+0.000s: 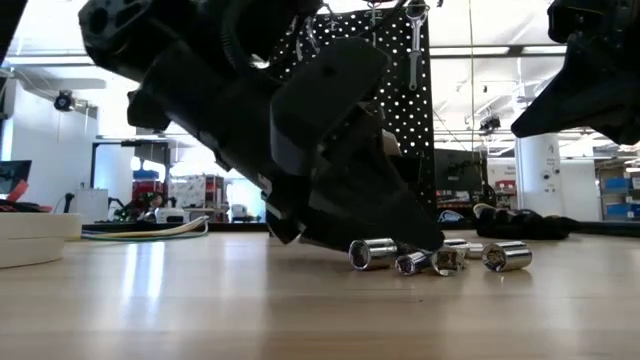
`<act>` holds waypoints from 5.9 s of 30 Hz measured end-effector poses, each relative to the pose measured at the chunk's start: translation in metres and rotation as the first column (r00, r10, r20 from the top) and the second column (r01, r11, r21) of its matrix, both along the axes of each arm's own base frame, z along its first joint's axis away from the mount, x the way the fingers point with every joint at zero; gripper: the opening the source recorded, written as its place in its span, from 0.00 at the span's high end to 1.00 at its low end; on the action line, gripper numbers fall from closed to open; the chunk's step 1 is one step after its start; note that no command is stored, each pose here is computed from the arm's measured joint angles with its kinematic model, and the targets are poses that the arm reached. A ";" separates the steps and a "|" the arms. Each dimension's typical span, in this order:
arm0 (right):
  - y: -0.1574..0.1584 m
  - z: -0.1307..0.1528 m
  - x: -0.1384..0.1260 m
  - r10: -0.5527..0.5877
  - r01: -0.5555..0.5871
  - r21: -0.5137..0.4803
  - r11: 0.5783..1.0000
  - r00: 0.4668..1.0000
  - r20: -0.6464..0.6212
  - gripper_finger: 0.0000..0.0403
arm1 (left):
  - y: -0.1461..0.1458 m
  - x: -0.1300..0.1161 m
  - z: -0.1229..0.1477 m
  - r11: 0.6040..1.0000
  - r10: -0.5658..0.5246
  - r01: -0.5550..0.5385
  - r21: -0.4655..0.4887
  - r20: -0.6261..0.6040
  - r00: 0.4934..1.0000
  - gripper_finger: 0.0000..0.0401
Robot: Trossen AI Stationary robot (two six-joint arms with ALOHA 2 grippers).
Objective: Hang tools onto peg board
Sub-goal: Put the socket into the black bin on the peg board, then put the cutter into the black bin on the peg board, then put the socket into the black bin on the peg board
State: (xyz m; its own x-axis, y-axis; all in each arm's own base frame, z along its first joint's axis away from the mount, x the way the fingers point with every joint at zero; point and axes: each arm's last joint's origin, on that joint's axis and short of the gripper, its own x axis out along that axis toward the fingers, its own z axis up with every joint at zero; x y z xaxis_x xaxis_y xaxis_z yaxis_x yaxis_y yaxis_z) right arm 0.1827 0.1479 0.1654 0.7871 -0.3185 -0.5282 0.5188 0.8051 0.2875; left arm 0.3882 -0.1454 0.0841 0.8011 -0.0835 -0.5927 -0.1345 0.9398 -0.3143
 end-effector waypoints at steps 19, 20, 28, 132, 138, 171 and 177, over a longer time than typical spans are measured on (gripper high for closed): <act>0.000 0.000 0.000 0.001 -0.001 0.003 1.000 1.000 -0.001 0.99 | 0.003 -0.009 0.008 0.996 -0.024 0.039 0.076 -0.184 0.983 0.78; 0.000 0.000 0.000 0.001 -0.001 0.003 1.000 1.000 -0.001 0.99 | 0.003 -0.010 0.008 0.996 -0.024 0.040 0.078 -0.188 0.982 0.80; 0.000 0.000 0.000 0.002 -0.002 0.002 1.000 1.000 -0.001 0.99 | 0.002 -0.008 0.016 0.984 -0.076 0.104 0.145 -0.183 0.980 0.84; 0.004 -0.005 0.001 0.163 -0.166 -0.058 0.984 0.985 -0.057 0.99 | 0.071 -0.047 0.048 0.910 -0.372 0.315 0.269 0.194 0.908 0.71; 0.004 -0.004 0.001 0.163 -0.166 -0.052 0.985 0.985 -0.052 0.99 | 0.057 -0.027 0.025 0.882 -0.416 0.363 0.301 0.136 0.899 0.69; 0.004 -0.004 0.002 0.150 -0.151 -0.026 0.988 0.988 -0.038 0.99 | 0.045 0.013 0.014 0.930 -0.361 0.357 0.086 0.042 0.932 0.56; 0.004 -0.004 0.002 0.150 -0.151 -0.026 0.988 0.988 -0.038 0.99 | 0.050 0.015 0.015 0.983 -0.174 0.170 0.075 0.047 0.984 0.45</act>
